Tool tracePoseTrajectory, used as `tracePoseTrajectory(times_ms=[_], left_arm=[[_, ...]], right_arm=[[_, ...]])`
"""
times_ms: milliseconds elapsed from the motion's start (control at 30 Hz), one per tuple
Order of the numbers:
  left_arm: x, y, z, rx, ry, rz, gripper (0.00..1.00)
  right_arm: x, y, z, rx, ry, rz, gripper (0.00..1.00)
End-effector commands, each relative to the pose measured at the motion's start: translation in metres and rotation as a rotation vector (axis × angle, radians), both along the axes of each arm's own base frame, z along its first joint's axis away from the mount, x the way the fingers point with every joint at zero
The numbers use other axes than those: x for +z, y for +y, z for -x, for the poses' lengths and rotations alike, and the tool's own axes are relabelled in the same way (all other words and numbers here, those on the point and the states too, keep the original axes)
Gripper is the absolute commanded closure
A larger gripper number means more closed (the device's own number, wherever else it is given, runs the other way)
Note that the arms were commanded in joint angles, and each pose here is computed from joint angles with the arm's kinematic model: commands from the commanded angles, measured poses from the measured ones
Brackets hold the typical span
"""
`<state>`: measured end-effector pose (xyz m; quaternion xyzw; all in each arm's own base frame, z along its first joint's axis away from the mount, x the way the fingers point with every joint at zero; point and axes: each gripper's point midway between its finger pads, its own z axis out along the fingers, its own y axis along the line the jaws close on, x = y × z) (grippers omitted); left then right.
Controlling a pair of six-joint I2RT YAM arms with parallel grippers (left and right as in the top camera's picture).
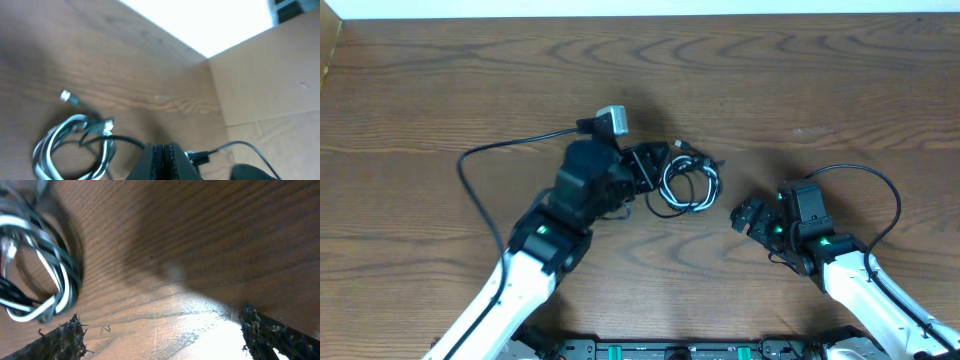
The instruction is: Untangle cables
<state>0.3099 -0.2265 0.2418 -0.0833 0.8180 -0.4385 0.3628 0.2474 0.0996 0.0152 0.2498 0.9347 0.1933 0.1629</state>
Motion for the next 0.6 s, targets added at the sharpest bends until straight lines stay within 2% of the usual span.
tracePoseTrajectory(times_ms=[0, 133, 300, 467, 567], left_arm=[[0.023, 0.003, 0.007, -0.033, -0.103, -0.022, 0.92], [0.025, 0.021, 0.004, 0.052, -0.120, -0.069, 0.93], [-0.003, 0.053, 0.000, 0.205, -0.041, -0.199, 0.93], [-0.029, 0.059, 0.003, 0.211, 0.040, -0.268, 0.93], [-0.042, 0.060, 0.005, 0.209, 0.082, -0.300, 0.92]], right_arm=[[-0.007, -0.007, 0.006, -0.001, 0.020, 0.043, 0.01], [-0.007, -0.007, 0.006, -0.001, 0.020, 0.043, 0.01], [-0.006, -0.002, 0.004, 0.014, 0.012, 0.021, 0.01], [0.020, 0.047, -0.005, 0.322, -0.153, -0.112, 0.01], [0.020, 0.056, -0.006, 0.354, -0.182, -0.082, 0.01]])
